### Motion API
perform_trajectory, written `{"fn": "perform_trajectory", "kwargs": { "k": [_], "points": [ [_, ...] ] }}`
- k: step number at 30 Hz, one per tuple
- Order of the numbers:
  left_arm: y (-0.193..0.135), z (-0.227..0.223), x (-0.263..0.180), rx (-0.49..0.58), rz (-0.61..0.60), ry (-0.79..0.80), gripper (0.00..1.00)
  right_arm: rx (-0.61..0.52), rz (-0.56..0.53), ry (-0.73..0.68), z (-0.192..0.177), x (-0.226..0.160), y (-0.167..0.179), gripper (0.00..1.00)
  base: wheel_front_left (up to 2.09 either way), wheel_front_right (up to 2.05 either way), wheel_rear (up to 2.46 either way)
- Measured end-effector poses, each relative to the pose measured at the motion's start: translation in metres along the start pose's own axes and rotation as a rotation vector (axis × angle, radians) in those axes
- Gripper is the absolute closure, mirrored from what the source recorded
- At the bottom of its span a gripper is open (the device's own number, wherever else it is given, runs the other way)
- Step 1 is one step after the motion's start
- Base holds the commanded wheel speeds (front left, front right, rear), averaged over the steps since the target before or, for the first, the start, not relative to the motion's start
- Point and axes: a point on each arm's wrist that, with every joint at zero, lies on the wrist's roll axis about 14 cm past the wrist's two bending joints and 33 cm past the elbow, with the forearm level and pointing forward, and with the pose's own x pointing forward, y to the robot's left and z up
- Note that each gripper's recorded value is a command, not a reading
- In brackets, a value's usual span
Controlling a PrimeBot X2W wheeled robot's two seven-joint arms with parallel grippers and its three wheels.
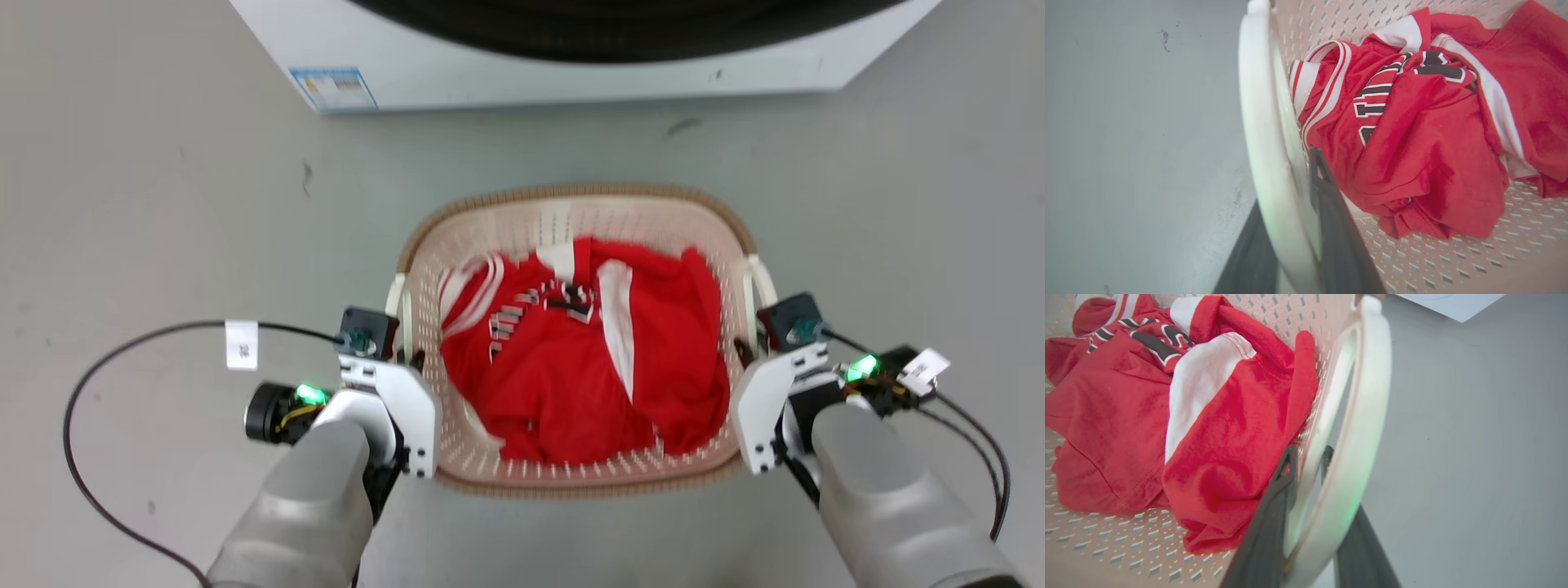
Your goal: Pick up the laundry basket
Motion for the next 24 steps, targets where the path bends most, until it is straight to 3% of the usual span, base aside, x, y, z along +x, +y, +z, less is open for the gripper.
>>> {"fn": "perform_trajectory", "kwargs": {
  "k": [24],
  "points": [
    [-0.025,-0.005,-0.112,-0.022,0.015,0.025,1.0,-0.043,0.01,-0.005,0.008,-0.105,0.036,1.0,0.0,0.0,0.0]
  ]
}}
